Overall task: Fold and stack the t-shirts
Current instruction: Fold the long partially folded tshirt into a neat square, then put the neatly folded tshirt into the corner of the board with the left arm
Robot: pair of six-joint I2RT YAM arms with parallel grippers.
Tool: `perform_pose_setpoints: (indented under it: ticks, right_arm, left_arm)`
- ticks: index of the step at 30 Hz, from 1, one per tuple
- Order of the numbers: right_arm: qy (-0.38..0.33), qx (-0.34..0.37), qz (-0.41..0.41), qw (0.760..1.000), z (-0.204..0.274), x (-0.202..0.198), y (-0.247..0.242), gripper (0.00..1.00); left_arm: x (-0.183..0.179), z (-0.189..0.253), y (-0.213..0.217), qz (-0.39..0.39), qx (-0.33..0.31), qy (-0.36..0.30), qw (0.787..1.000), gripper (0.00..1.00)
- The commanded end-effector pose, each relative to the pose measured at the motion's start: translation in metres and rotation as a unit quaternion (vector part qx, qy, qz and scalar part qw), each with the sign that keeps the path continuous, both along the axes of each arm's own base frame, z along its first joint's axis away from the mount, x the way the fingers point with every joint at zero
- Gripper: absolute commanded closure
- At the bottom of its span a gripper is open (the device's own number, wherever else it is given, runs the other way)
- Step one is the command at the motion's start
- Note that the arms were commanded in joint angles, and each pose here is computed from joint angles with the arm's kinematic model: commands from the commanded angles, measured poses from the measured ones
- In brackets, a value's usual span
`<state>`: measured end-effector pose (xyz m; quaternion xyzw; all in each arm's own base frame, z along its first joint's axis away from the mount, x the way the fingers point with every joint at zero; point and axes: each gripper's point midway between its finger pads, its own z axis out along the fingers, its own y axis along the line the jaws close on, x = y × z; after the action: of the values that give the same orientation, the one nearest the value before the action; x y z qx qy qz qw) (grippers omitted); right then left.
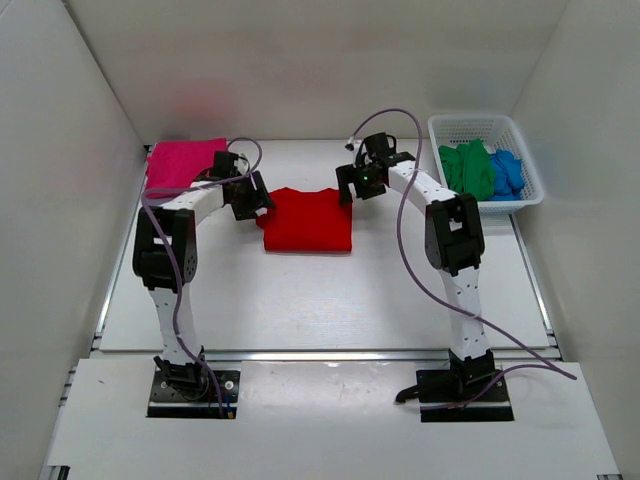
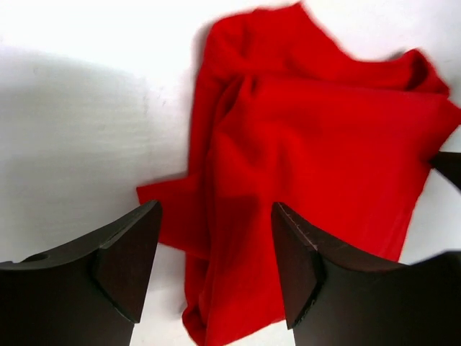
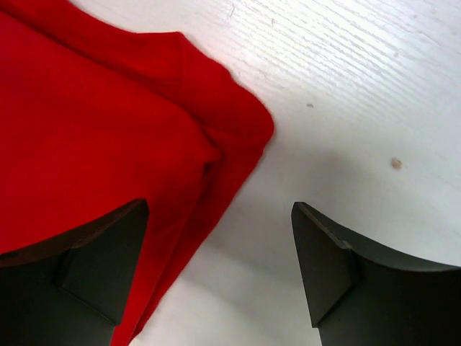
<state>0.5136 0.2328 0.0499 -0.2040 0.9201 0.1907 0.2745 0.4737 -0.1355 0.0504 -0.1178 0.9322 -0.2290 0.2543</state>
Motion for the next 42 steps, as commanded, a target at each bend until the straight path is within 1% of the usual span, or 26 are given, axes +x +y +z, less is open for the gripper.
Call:
perform_pose_setpoints:
  ticks: [1, 3, 5, 6, 8, 11, 12, 14, 16, 17, 19, 20, 22, 23, 24, 25, 26, 29, 31, 32, 33, 35, 36, 38, 39, 42]
  right_arm:
    - [-0.087, 0.017, -0.014, 0.996, 0.072, 0.012, -0.007, 0.22]
    - [-0.100, 0.021, -0.019, 0.995, 0.086, 0.010, -0.012, 0.21]
    - [-0.111, 0.023, -0.022, 0.993, 0.099, 0.004, -0.018, 0.19]
    - [-0.117, 0.026, -0.023, 0.993, 0.105, 0.003, -0.018, 0.19]
    - [-0.126, 0.028, -0.031, 0.991, 0.116, -0.002, -0.026, 0.17]
    - [-0.131, 0.033, -0.050, 0.990, 0.123, -0.009, -0.040, 0.16]
    - [-0.129, 0.040, -0.050, 0.990, 0.124, -0.011, -0.038, 0.16]
    - [-0.135, 0.048, -0.054, 0.988, 0.129, -0.017, -0.044, 0.14]
    - [-0.138, 0.054, -0.058, 0.987, 0.133, -0.019, -0.048, 0.14]
    - [-0.140, 0.053, -0.060, 0.987, 0.134, -0.021, -0.050, 0.12]
    - [-0.140, 0.052, -0.062, 0.987, 0.132, -0.022, -0.054, 0.13]
    - [-0.133, 0.052, -0.062, 0.988, 0.127, -0.025, -0.054, 0.12]
    - [-0.140, 0.053, -0.067, 0.986, 0.132, -0.025, -0.060, 0.13]
    - [-0.140, 0.055, -0.070, 0.986, 0.132, -0.025, -0.062, 0.13]
    - [-0.139, 0.056, -0.070, 0.986, 0.131, -0.028, -0.064, 0.13]
    - [-0.141, 0.059, -0.075, 0.985, 0.134, -0.028, -0.065, 0.13]
    - [-0.142, 0.061, -0.073, 0.985, 0.136, -0.029, -0.067, 0.13]
    - [-0.140, 0.069, -0.072, 0.985, 0.138, -0.036, -0.069, 0.14]
    - [-0.143, 0.075, -0.074, 0.984, 0.144, -0.041, -0.072, 0.13]
    - [-0.138, 0.075, -0.072, 0.985, 0.140, -0.046, -0.070, 0.14]
    - [-0.144, 0.080, -0.071, 0.984, 0.146, -0.051, -0.068, 0.13]
    - [-0.148, 0.082, -0.071, 0.983, 0.151, -0.057, -0.070, 0.13]
    - [-0.156, 0.085, -0.072, 0.981, 0.158, -0.058, -0.071, 0.13]
    - [-0.166, 0.089, -0.068, 0.980, 0.169, -0.064, -0.070, 0.13]
    - [-0.167, 0.089, -0.067, 0.980, 0.171, -0.066, -0.070, 0.13]
    - [-0.181, 0.089, -0.064, 0.977, 0.186, -0.073, -0.072, 0.13]
  left_arm:
    - [0.001, 0.008, -0.001, -0.008, 0.028, 0.007, 1.000, 0.27]
    - [-0.002, 0.000, -0.002, -0.012, 0.049, 0.016, 0.999, 0.26]
    - [-0.009, -0.010, -0.002, -0.012, 0.051, 0.030, 0.998, 0.26]
    - [-0.007, -0.007, -0.005, -0.012, 0.041, 0.025, 0.999, 0.27]
    - [-0.007, -0.009, -0.011, -0.015, 0.032, 0.026, 0.999, 0.26]
    - [-0.008, -0.015, -0.021, -0.029, 0.040, 0.035, 0.998, 0.26]
    - [-0.007, -0.017, -0.022, -0.032, 0.047, 0.038, 0.998, 0.24]
    - [-0.007, -0.020, -0.028, -0.038, 0.052, 0.042, 0.997, 0.25]
    - [-0.013, -0.025, -0.038, -0.045, 0.036, 0.054, 0.997, 0.22]
    - [-0.014, -0.025, -0.043, -0.051, 0.020, 0.051, 0.997, 0.23]
    - [-0.017, -0.030, -0.054, -0.060, -0.008, 0.052, 0.997, 0.25]
    - [-0.022, -0.035, -0.057, -0.062, -0.013, 0.065, 0.996, 0.30]
    - [-0.025, -0.040, -0.059, -0.073, -0.011, 0.070, 0.995, 0.36]
    - [-0.027, -0.043, -0.061, -0.076, -0.009, 0.073, 0.994, 0.46]
    - [-0.027, -0.042, -0.059, -0.073, -0.009, 0.073, 0.995, 0.66]
    - [-0.030, -0.044, -0.063, -0.078, -0.014, 0.076, 0.994, 0.80]
    - [-0.031, -0.043, -0.064, -0.079, -0.023, 0.077, 0.994, 1.00]
    - [-0.031, -0.037, -0.056, -0.080, -0.038, 0.081, 0.993, 1.00]
    - [-0.023, -0.019, -0.053, -0.083, -0.030, 0.062, 0.994, 1.00]
    - [-0.022, -0.017, -0.043, -0.079, -0.015, 0.062, 0.995, 1.00]
    - [-0.012, -0.001, -0.039, -0.073, -0.008, 0.041, 0.996, 1.00]
    - [-0.005, 0.022, -0.034, -0.079, 0.016, 0.024, 0.996, 1.00]
    - [-0.002, 0.025, -0.033, -0.087, 0.036, 0.017, 0.995, 1.00]
    - [0.006, 0.049, -0.030, -0.094, 0.063, 0.002, 0.994, 1.00]
    - [0.010, 0.052, -0.029, -0.092, 0.074, -0.003, 0.993, 1.00]
    - [0.026, 0.081, -0.021, -0.084, 0.112, -0.032, 0.990, 1.00]
